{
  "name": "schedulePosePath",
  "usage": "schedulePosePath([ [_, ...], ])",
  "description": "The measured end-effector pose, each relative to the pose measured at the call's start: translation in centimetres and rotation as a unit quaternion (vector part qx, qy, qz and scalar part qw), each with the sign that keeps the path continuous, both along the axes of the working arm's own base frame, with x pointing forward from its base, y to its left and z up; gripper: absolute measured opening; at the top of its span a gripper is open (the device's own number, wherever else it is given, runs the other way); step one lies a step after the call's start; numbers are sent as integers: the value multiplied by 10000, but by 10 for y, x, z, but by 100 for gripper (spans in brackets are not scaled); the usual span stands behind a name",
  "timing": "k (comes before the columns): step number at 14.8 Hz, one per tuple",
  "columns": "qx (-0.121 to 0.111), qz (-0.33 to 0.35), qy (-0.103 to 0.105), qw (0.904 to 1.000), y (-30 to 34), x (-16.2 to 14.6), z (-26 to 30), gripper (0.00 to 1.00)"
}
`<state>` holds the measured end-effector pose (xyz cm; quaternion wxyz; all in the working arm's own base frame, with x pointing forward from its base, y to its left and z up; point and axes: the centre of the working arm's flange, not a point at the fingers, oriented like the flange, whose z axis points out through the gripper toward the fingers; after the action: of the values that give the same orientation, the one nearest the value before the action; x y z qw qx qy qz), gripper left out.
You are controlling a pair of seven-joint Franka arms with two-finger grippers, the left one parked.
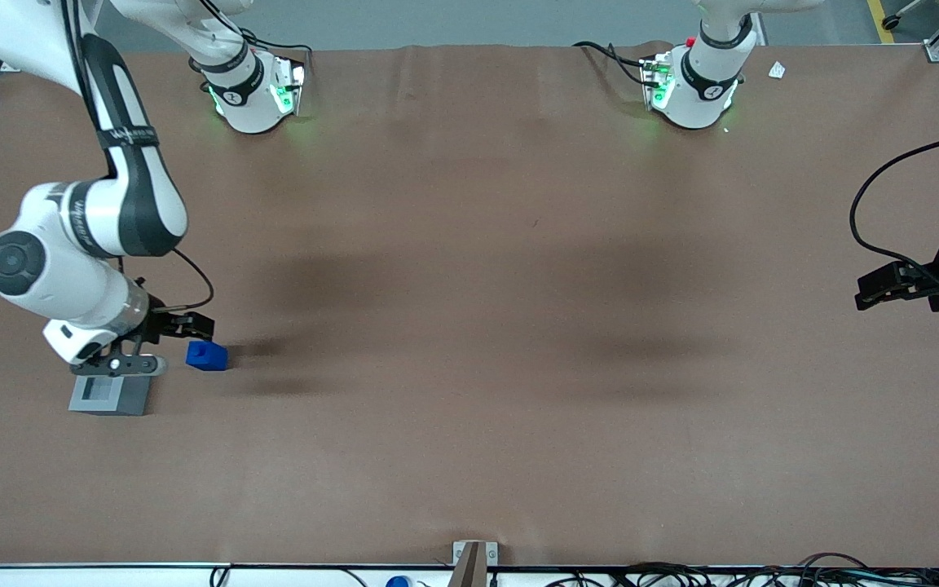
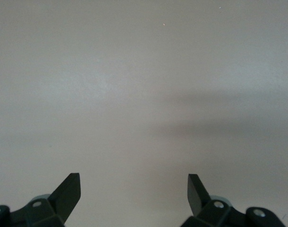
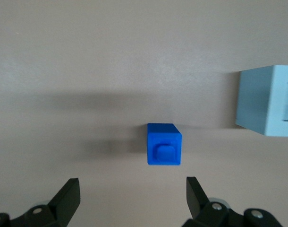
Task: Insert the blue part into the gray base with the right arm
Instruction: 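Move the right gripper down to the blue block and close on it, then lift the blue block and carry it over the gray base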
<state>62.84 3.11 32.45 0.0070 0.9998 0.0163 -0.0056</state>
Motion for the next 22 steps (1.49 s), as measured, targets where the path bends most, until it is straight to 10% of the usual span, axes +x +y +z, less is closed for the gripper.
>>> schedulePosePath([
  [12, -91, -148, 80, 9998, -22, 6, -73, 90],
  [22, -149, -146, 120, 9997, -28, 6, -102, 61],
])
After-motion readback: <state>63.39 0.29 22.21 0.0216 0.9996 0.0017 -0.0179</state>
